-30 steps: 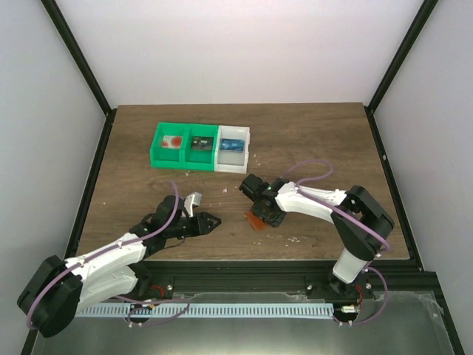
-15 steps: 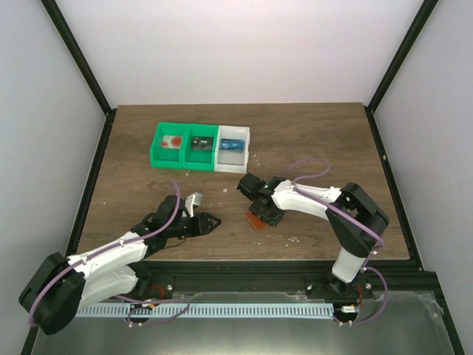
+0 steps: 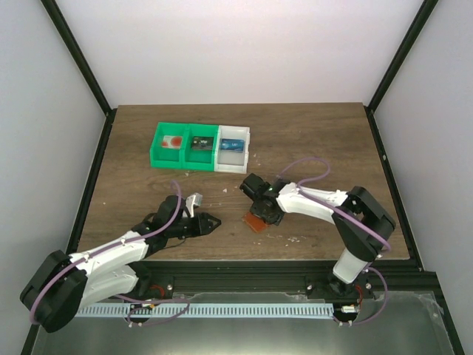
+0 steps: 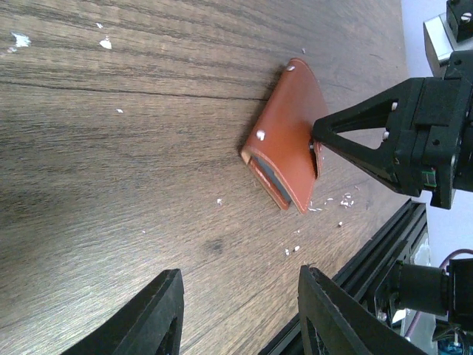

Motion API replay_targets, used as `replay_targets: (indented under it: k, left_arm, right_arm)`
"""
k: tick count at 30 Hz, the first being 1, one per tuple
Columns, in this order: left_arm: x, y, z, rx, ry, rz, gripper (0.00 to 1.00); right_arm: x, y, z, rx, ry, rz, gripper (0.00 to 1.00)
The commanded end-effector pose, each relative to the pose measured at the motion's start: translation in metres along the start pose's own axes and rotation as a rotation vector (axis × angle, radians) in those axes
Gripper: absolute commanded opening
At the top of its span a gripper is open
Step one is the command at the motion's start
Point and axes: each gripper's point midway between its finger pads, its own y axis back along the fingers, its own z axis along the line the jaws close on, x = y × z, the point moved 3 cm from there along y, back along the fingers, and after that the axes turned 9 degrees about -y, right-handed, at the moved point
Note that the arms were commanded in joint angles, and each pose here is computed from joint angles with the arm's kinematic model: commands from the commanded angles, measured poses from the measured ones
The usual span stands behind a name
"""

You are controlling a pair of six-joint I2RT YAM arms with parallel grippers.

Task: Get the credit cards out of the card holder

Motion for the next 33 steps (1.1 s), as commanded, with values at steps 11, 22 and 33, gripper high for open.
replay_targets:
  k: [11, 22, 33]
  left_arm:
    - [-0.008, 0.000, -0.008, 0.032, -0.015, -0.018, 0.45]
    - [0.008, -0.017, -0.002, 0.076, 0.009, 0.068, 0.46]
    - [-0.008, -0.012, -0.007, 0.024, -0.024, 0.021, 0.49]
  right_arm:
    - [0.045, 0.052, 0.070, -0.687, 0.604, 0.165, 0.00]
    - [0.053, 0.086, 0.073, -0.896, 0.768, 0.130, 0.01]
    - [0.054, 0.119, 0.083, -1.083, 0.763, 0.099, 0.00]
